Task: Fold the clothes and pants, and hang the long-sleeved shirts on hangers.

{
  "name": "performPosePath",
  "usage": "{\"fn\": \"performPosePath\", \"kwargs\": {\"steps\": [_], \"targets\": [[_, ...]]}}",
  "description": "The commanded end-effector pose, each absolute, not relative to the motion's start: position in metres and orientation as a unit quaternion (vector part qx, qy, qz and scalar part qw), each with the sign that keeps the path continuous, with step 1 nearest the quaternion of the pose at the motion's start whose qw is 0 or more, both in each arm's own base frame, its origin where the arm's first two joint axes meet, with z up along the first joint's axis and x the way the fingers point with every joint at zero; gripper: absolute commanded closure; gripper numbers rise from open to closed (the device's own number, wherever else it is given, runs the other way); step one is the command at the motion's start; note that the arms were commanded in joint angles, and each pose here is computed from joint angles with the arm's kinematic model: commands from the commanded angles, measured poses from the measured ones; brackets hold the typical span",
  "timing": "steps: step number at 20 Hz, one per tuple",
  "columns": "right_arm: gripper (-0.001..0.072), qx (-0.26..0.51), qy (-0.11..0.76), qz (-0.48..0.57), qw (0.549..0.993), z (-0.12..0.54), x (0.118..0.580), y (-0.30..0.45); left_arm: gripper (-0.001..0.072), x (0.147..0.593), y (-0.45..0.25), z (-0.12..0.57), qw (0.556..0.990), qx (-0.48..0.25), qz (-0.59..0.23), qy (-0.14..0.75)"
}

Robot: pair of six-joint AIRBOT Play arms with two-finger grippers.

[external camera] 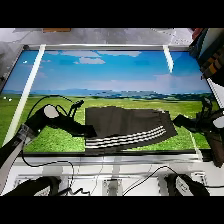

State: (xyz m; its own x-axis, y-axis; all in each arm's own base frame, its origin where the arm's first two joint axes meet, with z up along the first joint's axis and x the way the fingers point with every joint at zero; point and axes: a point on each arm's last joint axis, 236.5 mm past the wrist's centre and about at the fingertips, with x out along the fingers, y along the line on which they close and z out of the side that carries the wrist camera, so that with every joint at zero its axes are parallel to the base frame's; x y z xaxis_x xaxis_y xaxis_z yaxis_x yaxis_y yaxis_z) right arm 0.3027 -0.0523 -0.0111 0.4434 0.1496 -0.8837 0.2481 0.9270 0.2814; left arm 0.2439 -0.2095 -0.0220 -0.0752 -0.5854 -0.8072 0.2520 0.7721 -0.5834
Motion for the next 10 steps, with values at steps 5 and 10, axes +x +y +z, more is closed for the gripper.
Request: {"fn": "performPosePath", "kwargs": {"steps": [5,10], "targets": [[0.0117,0.16,0.668,0.133,0.714,-0.041,0.317,-0.038,0.0005,0.248,-0.211,-0.022,0.673,-0.129,-0.311,0.658],[0.0064,0.158,0.688,0.154,0.691,-0.082,0.339,-0.048,0.0006,0.248,-0.211,-0.022,0.673,-0.129,-0.311,0.658]]}}
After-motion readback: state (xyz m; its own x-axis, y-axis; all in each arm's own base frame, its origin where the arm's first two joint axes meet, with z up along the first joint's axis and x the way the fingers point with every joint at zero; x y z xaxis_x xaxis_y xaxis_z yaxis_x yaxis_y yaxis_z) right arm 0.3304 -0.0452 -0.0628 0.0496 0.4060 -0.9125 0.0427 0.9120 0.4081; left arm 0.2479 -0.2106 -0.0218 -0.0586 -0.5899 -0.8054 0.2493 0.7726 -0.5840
